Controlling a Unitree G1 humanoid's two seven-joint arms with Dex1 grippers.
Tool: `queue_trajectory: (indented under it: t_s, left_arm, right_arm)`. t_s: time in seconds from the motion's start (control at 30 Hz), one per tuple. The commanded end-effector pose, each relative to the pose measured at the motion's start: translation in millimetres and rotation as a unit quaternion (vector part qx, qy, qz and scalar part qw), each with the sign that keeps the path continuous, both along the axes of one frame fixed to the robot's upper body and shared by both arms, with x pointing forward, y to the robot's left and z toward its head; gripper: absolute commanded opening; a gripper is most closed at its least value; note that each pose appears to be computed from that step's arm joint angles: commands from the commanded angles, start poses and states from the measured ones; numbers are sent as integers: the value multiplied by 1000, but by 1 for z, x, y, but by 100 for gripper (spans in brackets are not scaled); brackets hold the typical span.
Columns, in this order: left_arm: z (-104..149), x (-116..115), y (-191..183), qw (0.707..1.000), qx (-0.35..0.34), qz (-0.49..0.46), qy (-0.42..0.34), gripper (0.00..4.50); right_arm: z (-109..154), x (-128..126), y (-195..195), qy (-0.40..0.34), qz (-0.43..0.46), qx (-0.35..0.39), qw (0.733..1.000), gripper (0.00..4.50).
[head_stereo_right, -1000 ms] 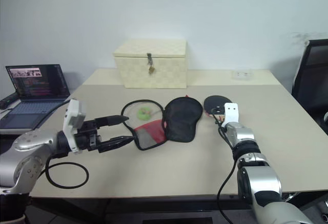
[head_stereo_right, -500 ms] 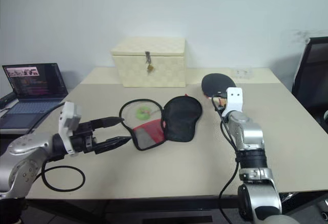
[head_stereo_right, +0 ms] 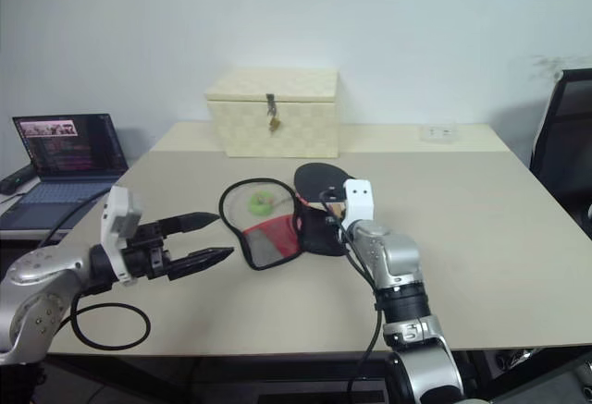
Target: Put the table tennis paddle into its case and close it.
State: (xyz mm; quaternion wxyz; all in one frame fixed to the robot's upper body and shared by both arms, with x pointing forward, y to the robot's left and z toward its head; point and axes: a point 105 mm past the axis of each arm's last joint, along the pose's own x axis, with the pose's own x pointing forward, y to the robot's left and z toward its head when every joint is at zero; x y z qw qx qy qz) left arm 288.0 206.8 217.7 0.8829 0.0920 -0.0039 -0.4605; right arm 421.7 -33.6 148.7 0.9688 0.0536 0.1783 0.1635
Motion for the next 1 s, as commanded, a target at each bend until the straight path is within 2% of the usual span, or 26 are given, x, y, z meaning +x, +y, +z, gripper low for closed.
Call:
queue_trajectory:
  t_s: [0.03,0.37,0.7,0.87,0.93,1.0]
  left_arm:
    - [14,-5,1,1000,5,0,-26,450]
    - [16,-5,0,1000,10,2,-27,450]
    - [14,-2,1,1000,10,1,-25,450]
    - [12,-3,3,1000,8,4,-24,450]
    - [12,-2,4,1000,8,6,-24,450]
    - [11,-2,4,1000,7,6,-23,450]
  right_arm:
    - [20,15,5,-46,0,0,999,114]
    - [10,29,16,-39,-7,-6,999,114]
    - [23,24,19,-58,-3,12,998,443]
    - [58,6,10,-114,30,58,991,447]
    - [57,2,1,-114,29,58,991,447]
    - [45,3,-13,-98,14,48,994,447]
